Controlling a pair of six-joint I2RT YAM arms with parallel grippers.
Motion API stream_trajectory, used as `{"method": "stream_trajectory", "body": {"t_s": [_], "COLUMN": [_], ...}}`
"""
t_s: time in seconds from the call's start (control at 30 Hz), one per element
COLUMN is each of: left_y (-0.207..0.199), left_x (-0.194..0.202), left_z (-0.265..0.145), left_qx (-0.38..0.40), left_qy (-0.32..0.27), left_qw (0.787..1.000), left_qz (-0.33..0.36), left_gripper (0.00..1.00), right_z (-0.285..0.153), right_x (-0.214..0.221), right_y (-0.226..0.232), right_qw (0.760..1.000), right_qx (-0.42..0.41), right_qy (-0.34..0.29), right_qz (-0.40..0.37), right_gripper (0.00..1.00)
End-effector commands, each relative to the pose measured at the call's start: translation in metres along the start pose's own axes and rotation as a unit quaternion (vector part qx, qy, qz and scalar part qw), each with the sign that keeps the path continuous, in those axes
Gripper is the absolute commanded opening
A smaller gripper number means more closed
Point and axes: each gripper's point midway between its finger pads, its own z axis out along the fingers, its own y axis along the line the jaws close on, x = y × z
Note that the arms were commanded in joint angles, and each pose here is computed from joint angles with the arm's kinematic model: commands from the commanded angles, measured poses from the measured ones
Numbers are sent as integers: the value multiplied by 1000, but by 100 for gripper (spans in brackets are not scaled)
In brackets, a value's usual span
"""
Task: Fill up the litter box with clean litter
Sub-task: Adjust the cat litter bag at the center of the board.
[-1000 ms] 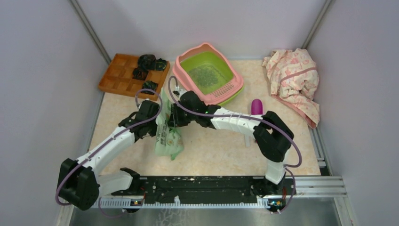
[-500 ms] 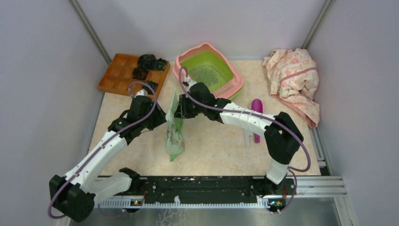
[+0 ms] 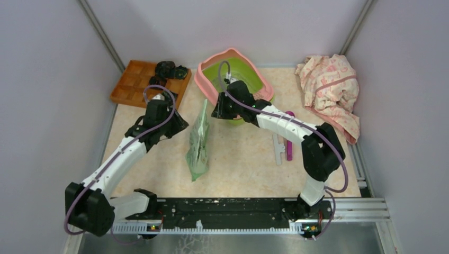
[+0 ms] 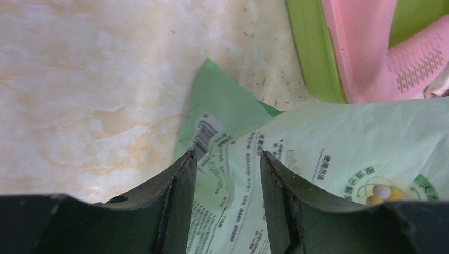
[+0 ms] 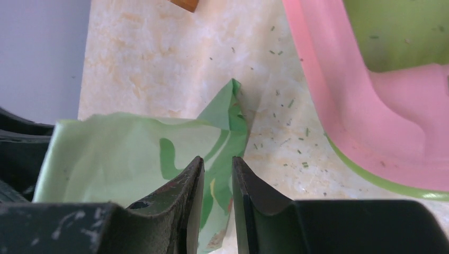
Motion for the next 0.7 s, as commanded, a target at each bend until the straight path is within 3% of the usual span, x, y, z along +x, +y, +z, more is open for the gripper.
{"method": "stream_trajectory", "body": {"t_s": [0.0, 0.17, 0.3, 0.47, 0.57, 0.67], "left_y": [-54, -93, -120, -119, -100, -84], "left_x": [-10, 11, 16, -12, -39, -67], "left_z": [10, 27, 16, -6, -23, -45], "left_qx": [102, 155, 181, 173, 128, 98], "left_qy": [19, 76, 73, 16, -44, -89], "left_qw": [994, 985, 981, 985, 991, 991], "left_qz": [-17, -29, -21, -14, 1, 13], "left_gripper": [51, 48, 48, 49, 52, 56], "right_z": [10, 22, 12, -7, -29, -62], "right_x": [-22, -15, -9, -9, -22, -42], "right_y": [55, 114, 136, 139, 120, 97], "right_qw": [997, 988, 979, 975, 983, 986], "right_qx": [-77, -152, -200, -215, -165, -90], "right_qy": [-22, 6, 10, 4, -19, -57], "right_qz": [-9, -28, -30, -58, -83, -128], "right_gripper": [27, 26, 27, 27, 29, 39]}}
